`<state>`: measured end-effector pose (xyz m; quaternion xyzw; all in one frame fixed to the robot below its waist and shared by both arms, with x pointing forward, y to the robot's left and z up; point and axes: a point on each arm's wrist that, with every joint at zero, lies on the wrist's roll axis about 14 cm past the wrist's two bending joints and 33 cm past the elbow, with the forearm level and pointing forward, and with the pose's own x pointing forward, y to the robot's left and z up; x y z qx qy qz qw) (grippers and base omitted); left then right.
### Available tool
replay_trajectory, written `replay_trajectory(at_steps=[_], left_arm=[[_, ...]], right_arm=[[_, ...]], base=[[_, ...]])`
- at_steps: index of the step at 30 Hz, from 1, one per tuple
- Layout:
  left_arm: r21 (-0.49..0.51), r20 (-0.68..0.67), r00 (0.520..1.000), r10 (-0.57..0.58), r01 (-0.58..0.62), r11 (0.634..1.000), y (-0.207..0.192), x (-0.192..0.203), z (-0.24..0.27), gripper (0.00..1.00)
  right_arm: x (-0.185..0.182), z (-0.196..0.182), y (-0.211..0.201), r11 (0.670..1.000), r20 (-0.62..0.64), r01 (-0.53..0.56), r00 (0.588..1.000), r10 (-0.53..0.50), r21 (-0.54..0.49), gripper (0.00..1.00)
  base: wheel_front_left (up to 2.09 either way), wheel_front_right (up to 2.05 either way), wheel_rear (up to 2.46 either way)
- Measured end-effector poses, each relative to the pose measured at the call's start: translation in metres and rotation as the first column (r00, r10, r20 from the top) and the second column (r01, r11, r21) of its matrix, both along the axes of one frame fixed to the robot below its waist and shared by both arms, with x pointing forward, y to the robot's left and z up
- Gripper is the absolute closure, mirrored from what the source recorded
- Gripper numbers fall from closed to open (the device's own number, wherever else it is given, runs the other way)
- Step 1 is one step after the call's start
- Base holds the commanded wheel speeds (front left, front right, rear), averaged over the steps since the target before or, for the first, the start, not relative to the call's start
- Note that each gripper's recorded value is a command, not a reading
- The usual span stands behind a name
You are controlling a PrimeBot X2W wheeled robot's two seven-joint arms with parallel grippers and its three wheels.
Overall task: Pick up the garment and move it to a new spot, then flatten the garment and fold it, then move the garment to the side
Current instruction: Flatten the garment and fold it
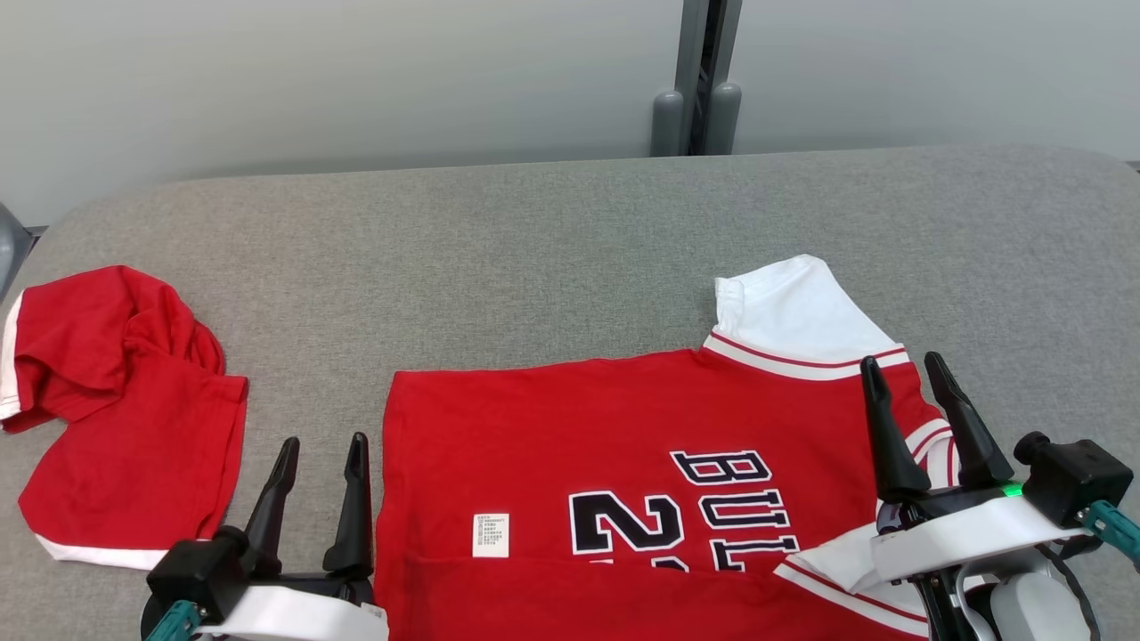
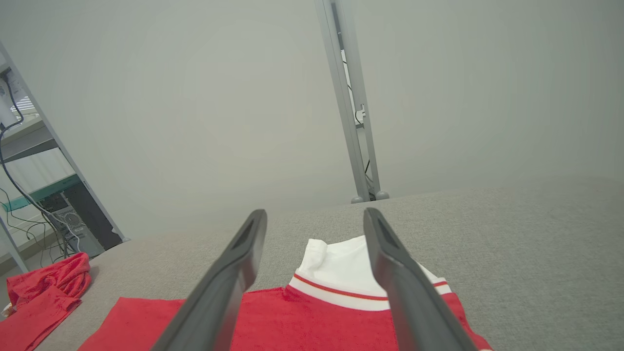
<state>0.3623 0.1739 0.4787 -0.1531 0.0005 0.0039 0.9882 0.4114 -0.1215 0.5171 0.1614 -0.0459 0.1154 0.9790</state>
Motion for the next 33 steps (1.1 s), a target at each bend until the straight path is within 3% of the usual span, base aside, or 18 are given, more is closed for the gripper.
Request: replay_trajectory(at_steps=[7,16,23,33], left_arm=[[0.044,-0.137,0.991,0.002,0.004,0.999,-0.004,0.005,-0.041,0.0],[0.109,-0.289,0.957,-0.036,0.071,0.992,-0.01,0.047,-0.083,0.0],[0.166,-0.355,0.934,-0.042,0.107,0.98,-0.004,0.083,-0.097,0.0],[0.202,-0.437,0.897,-0.063,0.166,0.965,-0.005,0.09,-0.116,0.0]], right_arm=[[0.001,-0.009,-0.005,1.0,-0.023,0.009,1.0,-0.009,-0.007,0.0],[0.01,-0.023,-0.018,0.999,-0.057,0.044,0.997,-0.045,-0.023,0.0],[0.013,-0.036,-0.025,0.997,-0.089,0.059,0.994,-0.062,-0.04,0.0],[0.013,-0.037,-0.029,0.996,-0.092,0.077,0.992,-0.08,-0.042,0.0]], base=[[0.0,0.0,0.0],[0.0,0.0,0.0],[0.0,0.0,0.0],[0.0,0.0,0.0]])
